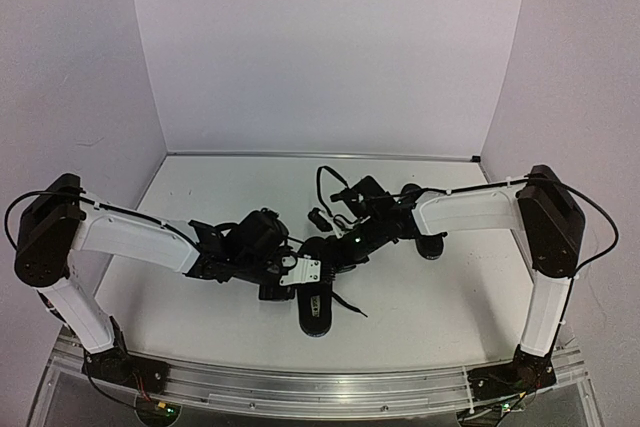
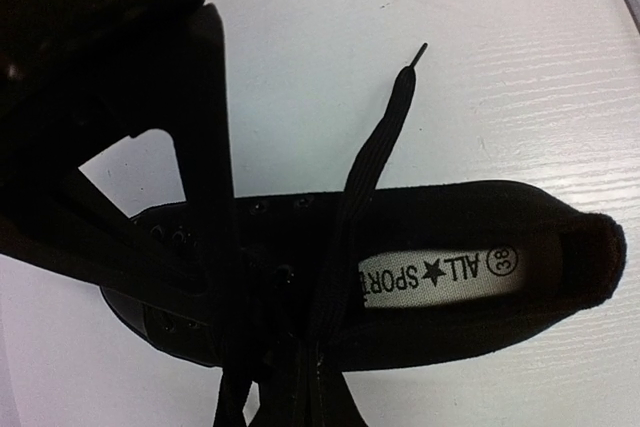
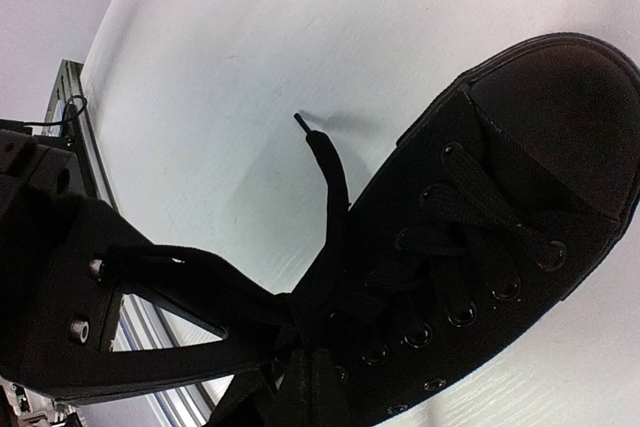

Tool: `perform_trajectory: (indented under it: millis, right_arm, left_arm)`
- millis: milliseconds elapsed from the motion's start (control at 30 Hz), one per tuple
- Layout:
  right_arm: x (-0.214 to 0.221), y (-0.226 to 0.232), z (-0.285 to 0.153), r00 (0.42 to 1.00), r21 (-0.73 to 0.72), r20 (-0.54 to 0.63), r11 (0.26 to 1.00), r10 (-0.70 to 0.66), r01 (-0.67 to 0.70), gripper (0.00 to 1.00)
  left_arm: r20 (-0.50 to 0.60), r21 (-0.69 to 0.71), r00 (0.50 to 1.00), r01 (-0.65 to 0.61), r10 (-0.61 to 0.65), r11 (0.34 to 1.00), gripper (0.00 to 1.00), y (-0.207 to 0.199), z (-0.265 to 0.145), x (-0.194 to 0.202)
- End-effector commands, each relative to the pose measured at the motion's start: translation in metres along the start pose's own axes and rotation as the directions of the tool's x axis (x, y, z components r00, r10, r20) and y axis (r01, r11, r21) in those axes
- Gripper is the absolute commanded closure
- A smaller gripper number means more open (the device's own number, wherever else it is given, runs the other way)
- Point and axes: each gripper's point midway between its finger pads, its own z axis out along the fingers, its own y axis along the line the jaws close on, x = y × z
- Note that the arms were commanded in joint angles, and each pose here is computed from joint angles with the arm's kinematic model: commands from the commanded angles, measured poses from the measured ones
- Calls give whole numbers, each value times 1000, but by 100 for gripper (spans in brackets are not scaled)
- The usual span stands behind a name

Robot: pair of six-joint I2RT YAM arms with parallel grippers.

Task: Tie the shoes

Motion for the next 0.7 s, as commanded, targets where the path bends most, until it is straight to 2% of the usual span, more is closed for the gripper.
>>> perform_trajectory:
  millis: [0,367,667]
  right_arm:
    - [-10,10,-10,999,-24,37,1000,-17,18,100]
    - [-11,11,-13,999,-22,45,1000,-16,17,100]
    - [-18,14,-21,997,-9,77,1000,-16,17,100]
  left_arm:
    - [91,-60,995,35,-29,998,100,23,-18,-31]
    - [165,-96,976,163,-145,982,100,40,-19,-36]
    - [160,-85,961,239,-224,967,100,42,-6,-26]
